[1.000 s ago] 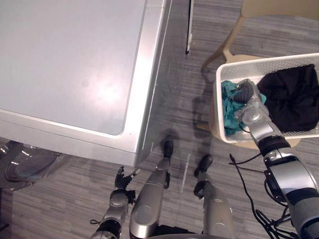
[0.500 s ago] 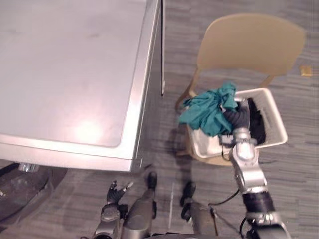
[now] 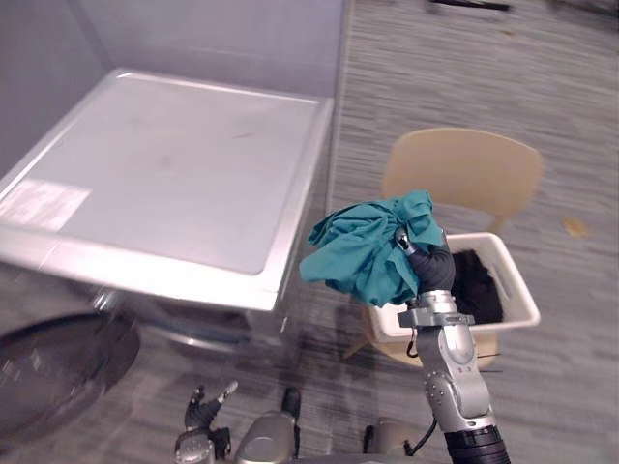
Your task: Pick up the laundry basket with both hands and put the clothes into the washing machine.
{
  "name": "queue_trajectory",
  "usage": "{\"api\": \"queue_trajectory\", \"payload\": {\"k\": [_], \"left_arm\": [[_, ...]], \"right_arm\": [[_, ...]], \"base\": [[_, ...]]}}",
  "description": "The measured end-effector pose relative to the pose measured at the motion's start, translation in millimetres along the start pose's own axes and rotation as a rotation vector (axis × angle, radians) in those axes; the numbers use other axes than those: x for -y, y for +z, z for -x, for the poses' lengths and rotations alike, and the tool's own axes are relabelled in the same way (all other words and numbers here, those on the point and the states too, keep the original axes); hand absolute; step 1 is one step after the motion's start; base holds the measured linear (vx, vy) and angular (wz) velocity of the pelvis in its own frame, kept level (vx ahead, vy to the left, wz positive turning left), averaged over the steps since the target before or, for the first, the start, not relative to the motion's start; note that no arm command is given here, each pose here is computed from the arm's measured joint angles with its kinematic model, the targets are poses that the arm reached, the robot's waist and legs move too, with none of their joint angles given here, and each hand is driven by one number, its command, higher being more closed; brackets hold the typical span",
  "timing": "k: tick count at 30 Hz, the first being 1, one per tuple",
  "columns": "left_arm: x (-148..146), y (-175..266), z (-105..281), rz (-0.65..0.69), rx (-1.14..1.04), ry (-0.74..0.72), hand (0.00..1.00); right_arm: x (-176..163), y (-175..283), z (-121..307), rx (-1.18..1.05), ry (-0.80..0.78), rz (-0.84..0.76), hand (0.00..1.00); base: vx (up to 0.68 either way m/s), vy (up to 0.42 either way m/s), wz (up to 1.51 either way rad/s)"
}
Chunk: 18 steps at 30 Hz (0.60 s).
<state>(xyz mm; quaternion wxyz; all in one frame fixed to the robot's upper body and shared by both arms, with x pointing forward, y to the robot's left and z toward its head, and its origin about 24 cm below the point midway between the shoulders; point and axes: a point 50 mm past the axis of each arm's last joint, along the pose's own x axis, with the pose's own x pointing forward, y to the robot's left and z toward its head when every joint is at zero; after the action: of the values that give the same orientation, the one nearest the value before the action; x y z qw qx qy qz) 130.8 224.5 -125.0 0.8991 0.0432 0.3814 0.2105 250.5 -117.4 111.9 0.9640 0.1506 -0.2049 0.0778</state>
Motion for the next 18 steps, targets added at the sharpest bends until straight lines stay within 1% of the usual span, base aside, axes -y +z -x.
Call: {"api": "queue_trajectory", "payload": {"k": [1, 2, 4, 5, 6, 7, 10, 14, 16, 18], "left_arm": [[1.8, 1.9, 0.3, 0.010, 0.009, -0.001, 0.00], [8.1, 5.9, 2.1, 0.034, 0.029, -0.010, 0.00], [25.4, 13.2, 7.8, 0.058, 0.068, -0.062, 0.00], [33.2, 16.8, 9.7, 0.056, 0.084, -0.095, 0.00], [47.6, 20.6, 13.3, 0.037, 0.102, -0.154, 0.00], [54.4, 23.7, 15.3, 0.024, 0.118, -0.184, 0.00], [57.6, 40.2, 21.6, 0.017, 0.209, -0.220, 0.00], [52.4, 71.4, 30.0, 0.028, 0.374, -0.225, 0.00], [60.1, 89.1, 39.1, 0.037, 0.465, -0.271, 0.00], [80.7, 112.2, 55.2, 0.035, 0.589, -0.380, 0.00]], "right_arm": [[-4.4, 0.5, -3.0, 0.006, 0.020, 0.008, 1.00], [-10.8, 1.8, -8.7, 0.018, 0.057, 0.029, 1.00], [-11.1, 6.1, -14.5, 0.037, 0.090, 0.071, 1.00], [-7.2, 4.7, -15.8, 0.033, 0.083, 0.101, 1.00], [3.8, -0.4, -15.1, 0.002, 0.060, 0.156, 1.00], [13.0, -6.6, -13.9, -0.034, 0.034, 0.187, 1.00], [35.1, -6.6, -11.0, -0.062, -0.027, 0.255, 1.00], [44.6, -8.1, -3.3, -0.092, -0.036, 0.283, 1.00], [46.8, -11.7, 3.3, -0.117, -0.033, 0.280, 1.00], [45.2, -12.0, 6.6, -0.123, -0.012, 0.270, 1.00]], "base": [[-0.30, -0.233, 0.52], [-0.40, -0.264, 0.45], [-0.46, -0.287, 0.62], [-0.52, -0.311, 0.89], [-0.61, -0.337, 1.11], [-0.50, -0.268, 1.17], [-0.40, -0.197, 1.12], [-0.24, -0.027, 0.62], [-0.12, 0.071, 0.62], [-0.11, 0.170, 0.71]]}}
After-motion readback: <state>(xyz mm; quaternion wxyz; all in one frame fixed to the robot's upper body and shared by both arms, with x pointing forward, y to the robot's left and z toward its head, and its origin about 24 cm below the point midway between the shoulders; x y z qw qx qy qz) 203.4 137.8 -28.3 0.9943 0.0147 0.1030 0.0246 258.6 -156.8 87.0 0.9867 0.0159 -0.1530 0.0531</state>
